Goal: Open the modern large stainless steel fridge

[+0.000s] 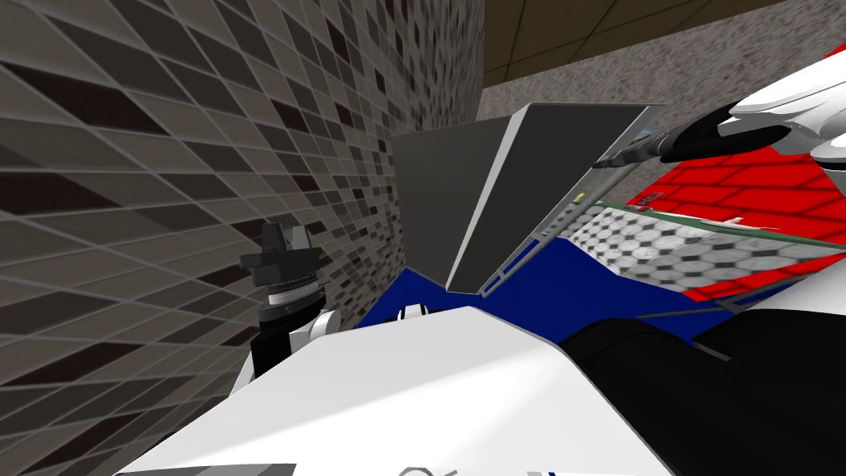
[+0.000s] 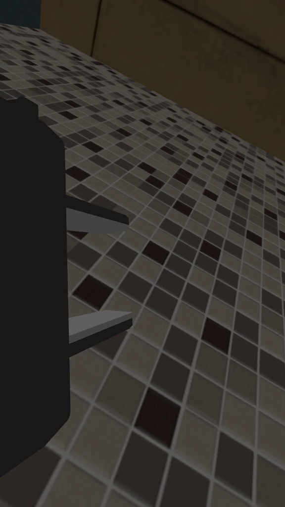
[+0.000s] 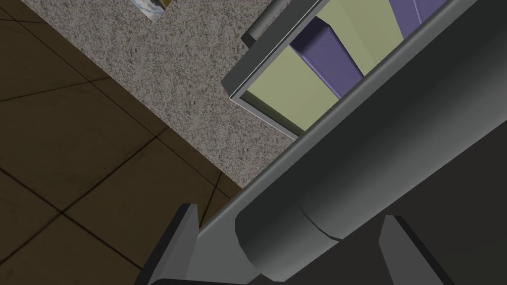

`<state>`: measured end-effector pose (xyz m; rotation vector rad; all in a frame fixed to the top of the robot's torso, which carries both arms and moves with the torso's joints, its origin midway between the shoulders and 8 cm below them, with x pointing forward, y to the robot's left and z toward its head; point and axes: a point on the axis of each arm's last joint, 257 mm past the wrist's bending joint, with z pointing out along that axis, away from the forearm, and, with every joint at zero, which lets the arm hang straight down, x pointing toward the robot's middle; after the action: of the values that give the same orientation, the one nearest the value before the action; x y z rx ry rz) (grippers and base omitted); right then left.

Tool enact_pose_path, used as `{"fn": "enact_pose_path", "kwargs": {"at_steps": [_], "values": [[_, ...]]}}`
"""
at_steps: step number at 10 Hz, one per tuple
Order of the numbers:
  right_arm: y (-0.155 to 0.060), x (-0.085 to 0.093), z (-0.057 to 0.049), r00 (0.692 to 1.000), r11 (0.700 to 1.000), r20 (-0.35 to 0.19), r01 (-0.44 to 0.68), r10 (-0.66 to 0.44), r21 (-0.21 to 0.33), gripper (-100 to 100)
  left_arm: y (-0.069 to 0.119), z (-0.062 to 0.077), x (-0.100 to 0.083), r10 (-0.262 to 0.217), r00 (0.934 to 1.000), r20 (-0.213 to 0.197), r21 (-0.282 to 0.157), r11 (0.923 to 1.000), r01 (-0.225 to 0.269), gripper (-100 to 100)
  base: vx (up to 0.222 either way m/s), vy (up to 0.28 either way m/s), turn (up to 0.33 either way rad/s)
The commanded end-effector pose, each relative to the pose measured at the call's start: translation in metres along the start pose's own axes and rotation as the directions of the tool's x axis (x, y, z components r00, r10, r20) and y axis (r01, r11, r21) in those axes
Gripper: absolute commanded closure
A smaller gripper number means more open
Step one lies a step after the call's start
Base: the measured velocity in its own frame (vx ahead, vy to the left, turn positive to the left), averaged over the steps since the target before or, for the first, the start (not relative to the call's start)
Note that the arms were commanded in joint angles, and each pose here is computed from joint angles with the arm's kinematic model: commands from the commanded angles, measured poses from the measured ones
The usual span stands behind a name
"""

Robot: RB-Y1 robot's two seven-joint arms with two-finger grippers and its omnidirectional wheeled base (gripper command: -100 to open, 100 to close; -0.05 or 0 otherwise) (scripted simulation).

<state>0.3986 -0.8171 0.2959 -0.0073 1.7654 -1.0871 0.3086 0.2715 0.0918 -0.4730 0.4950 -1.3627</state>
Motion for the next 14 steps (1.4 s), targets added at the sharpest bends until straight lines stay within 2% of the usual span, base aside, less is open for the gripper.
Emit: {"fn": "enact_pose_path", "kwargs": {"at_steps": [1, 5, 6, 7, 8, 9, 14], "values": [[0.000, -0.014, -0.003, 1.000, 1.000, -0.002, -0.003, 0.003, 0.001, -100, 0.000, 0.000, 0.000, 0.000, 1.0000, 0.000, 0.000, 1.0000, 0.000, 0, -0.037, -0.038, 0.009], [0.003, -0.045, -0.007, 1.000, 1.000, -0.003, -0.003, 0.003, 0.005, -100, 0.000, 0.000, 0.000, 0.000, 1.0000, 0.000, 0.000, 1.0000, 0.000, 0, -0.039, -0.045, 0.010], [0.003, -0.045, -0.007, 1.000, 1.000, -0.003, -0.003, 0.003, 0.005, -100, 0.000, 0.000, 0.000, 0.000, 1.0000, 0.000, 0.000, 1.0000, 0.000, 0, -0.021, -0.023, 0.001], [0.004, -0.053, -0.008, 1.000, 1.000, -0.003, -0.003, 0.003, 0.005, -100, 0.000, 0.000, 0.000, 0.000, 1.0000, 0.000, 0.000, 1.0000, 0.000, 0, -0.022, -0.022, 0.002], [0.003, -0.049, -0.007, 1.000, 1.000, -0.003, -0.002, 0.002, 0.007, -100, 0.000, 0.000, 0.000, 0.000, 1.0000, 0.000, 0.000, 1.0000, 0.000, 0, -0.012, -0.011, 0.005], [0.003, -0.050, -0.007, 1.000, 1.000, -0.003, -0.003, 0.003, 0.006, 0, 0.000, 0.000, 0.000, 0.000, 1.0000, 0.000, 0.000, 1.0000, 0.000, 0, 0.000, 0.000, 0.000], [0.003, -0.050, -0.007, 1.000, 1.000, -0.003, -0.003, 0.003, 0.006, 0, 0.000, 0.000, 0.000, 0.000, 1.0000, 0.000, 0.000, 1.0000, 0.000, 0, 0.000, 0.000, 0.000]]}}
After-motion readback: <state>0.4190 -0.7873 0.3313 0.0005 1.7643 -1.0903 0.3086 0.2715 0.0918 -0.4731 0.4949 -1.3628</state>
